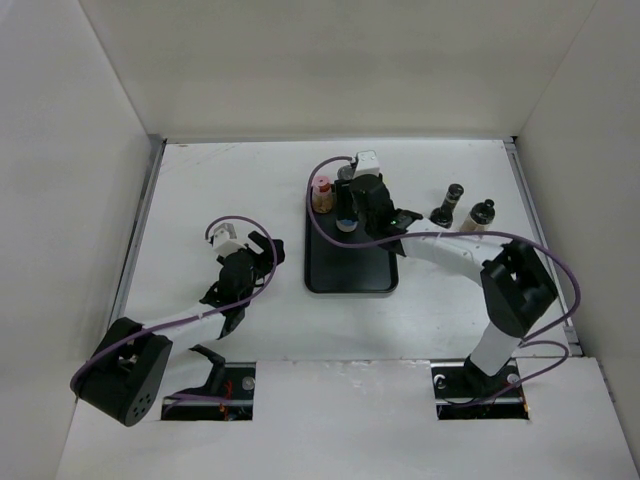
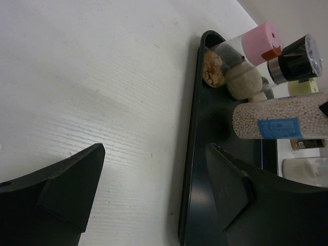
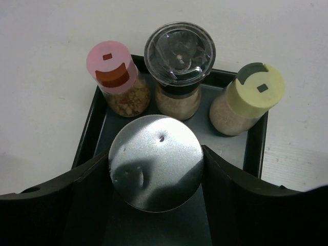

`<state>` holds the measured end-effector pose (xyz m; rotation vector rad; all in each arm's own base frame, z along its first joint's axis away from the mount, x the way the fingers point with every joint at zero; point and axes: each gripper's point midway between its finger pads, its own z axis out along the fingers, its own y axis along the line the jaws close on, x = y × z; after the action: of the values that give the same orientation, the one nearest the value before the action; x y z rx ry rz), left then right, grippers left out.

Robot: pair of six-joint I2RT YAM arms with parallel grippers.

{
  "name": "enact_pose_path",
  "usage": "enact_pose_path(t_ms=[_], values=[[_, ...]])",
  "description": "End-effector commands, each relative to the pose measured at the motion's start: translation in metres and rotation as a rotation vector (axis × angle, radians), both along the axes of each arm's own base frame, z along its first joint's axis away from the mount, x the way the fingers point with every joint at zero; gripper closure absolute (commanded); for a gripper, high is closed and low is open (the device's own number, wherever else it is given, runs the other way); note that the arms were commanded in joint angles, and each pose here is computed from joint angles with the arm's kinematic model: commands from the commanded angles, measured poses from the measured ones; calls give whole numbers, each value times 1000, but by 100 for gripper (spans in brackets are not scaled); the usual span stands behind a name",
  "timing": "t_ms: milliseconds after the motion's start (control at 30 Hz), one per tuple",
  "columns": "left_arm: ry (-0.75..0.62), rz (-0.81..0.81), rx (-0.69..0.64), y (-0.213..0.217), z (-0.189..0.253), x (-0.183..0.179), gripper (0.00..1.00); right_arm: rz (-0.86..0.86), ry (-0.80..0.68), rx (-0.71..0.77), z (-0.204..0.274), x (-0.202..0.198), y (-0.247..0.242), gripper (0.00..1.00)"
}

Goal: Organize the condiment bottles

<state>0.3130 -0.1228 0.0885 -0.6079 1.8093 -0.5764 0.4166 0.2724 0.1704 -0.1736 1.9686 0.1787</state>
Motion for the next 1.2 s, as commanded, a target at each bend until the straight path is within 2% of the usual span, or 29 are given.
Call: enact_pose_path(t_ms=[0,533,867,933,1033,1167], values=[[-50,-10,-40,-5,14,4,21,-30,-177,135,63,29,13,47],[-41,-18,-40,-7,12,5,21,-73,-163,64,43,50,6,46],[-33,-21,-43,-7,10,6,21,-54,-103,57,19,54,8,40],[-37,-20,-44,-7,11,6,21,-63,-103,65,21,54,6,36],[-33,-17,-43,-6,10,6,21,-66,-112,75,28,52,5,21],[-38,-16,-44,-6,12,6,21,-64,-129,100,47,44,1,8]])
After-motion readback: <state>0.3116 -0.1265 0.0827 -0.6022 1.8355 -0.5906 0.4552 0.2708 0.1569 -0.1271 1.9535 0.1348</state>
